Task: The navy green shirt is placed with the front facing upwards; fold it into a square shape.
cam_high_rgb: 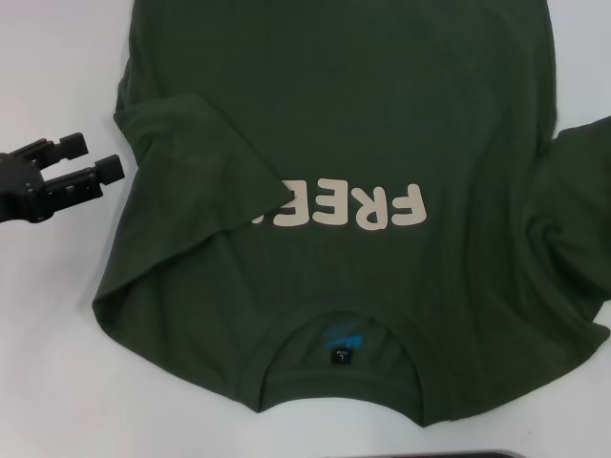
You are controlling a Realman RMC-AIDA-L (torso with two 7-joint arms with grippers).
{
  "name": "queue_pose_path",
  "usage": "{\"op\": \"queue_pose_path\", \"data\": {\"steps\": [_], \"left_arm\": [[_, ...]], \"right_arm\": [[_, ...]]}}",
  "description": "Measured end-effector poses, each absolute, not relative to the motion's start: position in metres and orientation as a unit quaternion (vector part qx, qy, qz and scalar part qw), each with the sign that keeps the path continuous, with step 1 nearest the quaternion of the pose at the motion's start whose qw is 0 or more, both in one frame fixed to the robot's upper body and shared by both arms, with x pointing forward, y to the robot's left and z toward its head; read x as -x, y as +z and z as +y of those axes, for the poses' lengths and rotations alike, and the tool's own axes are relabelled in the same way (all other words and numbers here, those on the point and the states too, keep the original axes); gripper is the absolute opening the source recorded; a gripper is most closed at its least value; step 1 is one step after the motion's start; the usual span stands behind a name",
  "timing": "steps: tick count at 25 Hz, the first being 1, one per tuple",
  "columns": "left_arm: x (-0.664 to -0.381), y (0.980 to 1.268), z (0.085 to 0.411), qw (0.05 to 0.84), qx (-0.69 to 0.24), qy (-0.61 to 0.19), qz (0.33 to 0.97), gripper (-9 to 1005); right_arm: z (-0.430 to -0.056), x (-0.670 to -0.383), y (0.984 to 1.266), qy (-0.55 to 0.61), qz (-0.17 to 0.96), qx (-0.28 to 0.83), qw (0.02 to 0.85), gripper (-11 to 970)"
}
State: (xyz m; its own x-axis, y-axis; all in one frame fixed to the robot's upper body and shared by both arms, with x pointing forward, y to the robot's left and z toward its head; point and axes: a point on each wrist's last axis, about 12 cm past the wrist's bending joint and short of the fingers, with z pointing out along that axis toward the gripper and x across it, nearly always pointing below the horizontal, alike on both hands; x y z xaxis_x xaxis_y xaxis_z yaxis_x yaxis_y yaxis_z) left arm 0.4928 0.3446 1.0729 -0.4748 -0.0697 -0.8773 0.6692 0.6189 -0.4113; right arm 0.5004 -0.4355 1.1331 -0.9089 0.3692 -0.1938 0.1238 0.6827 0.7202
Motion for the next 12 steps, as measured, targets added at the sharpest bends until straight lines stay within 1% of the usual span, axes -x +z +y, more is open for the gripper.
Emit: {"op": "queue_pose_path", "data": {"steps": [12], "left_arm": [[-0.492,1.072,0.345,0.474,-0.195,-0.389,0.765,842]], "right_arm": [[-0.459,-0.492,1.147,0.348,0.901,-0.178,0.187,34]]}}
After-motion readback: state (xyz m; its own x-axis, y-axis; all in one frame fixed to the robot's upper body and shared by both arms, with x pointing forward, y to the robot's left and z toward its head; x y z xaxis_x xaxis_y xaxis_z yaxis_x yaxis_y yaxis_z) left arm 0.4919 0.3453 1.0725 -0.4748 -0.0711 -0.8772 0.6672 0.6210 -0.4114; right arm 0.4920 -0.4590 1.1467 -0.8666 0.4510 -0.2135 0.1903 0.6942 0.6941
